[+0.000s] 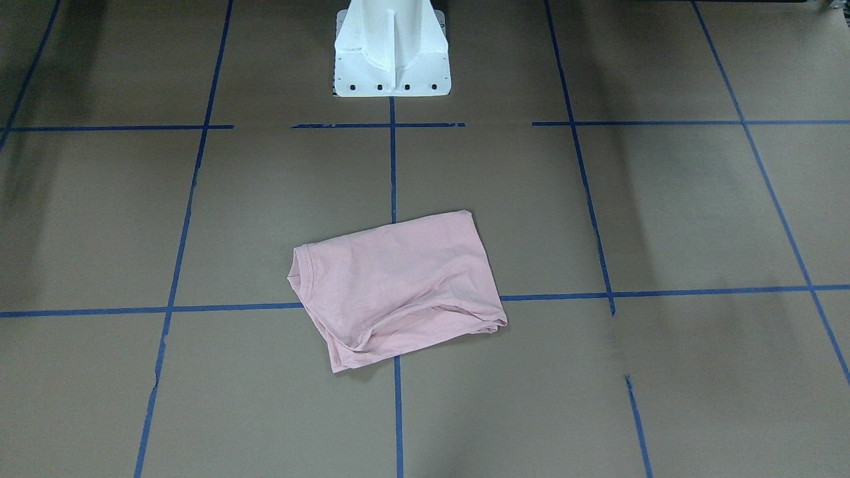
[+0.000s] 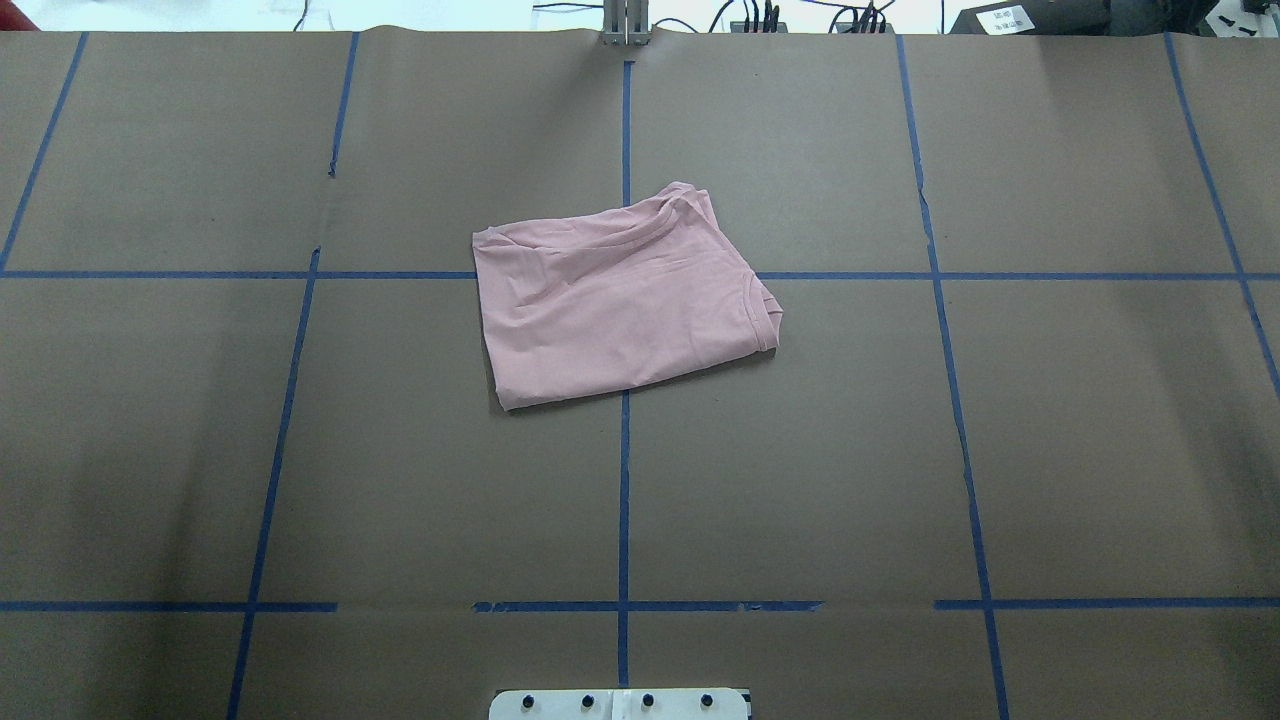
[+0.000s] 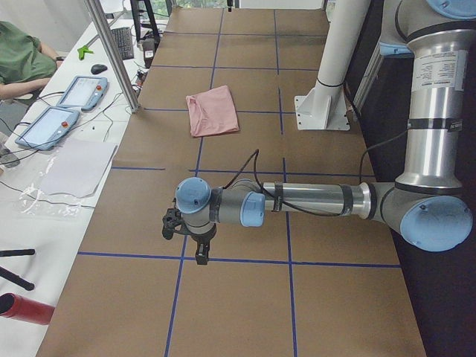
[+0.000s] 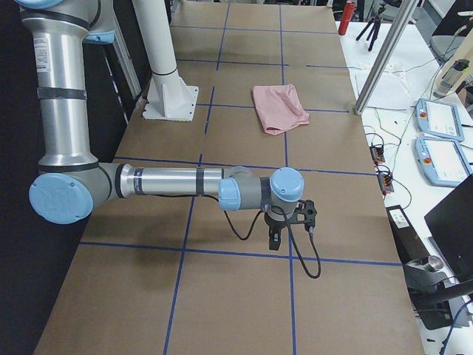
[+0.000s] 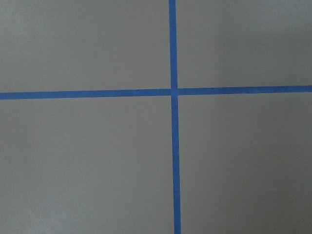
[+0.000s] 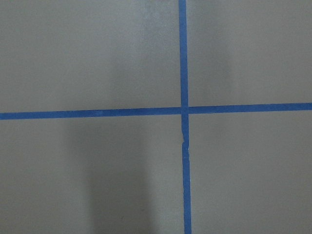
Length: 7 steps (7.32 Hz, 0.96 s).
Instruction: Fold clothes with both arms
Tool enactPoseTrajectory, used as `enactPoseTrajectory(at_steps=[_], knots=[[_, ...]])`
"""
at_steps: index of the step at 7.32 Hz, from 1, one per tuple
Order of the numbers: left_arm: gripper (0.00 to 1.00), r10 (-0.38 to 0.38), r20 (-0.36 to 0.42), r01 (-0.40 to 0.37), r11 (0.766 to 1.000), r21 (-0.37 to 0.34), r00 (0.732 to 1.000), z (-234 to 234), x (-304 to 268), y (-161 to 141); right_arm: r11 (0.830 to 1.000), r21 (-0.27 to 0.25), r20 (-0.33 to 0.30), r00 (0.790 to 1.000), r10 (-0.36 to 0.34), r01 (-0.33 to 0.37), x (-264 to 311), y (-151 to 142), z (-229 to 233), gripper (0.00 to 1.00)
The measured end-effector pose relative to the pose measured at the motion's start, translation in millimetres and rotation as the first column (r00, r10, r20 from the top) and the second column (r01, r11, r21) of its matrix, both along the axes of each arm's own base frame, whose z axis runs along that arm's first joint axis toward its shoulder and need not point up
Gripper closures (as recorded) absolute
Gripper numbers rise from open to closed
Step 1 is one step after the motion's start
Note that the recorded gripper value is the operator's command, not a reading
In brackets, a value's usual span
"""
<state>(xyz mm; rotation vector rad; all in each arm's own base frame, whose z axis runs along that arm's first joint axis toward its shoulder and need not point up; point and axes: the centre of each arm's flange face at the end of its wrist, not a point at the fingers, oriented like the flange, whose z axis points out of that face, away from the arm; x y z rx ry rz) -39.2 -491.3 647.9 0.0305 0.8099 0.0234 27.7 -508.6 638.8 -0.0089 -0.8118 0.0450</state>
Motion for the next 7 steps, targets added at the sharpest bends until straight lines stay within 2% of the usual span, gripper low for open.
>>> enactPoseTrajectory(at_steps=[7], knots=[[0.0,0.001,0.0,-0.001,1.0,0.004,1.0,-0.9,0.0,-0.5,1.0,-0.013,-0.009,1.0,0.002,-0.002,1.2,6.4,10.3,0.0]])
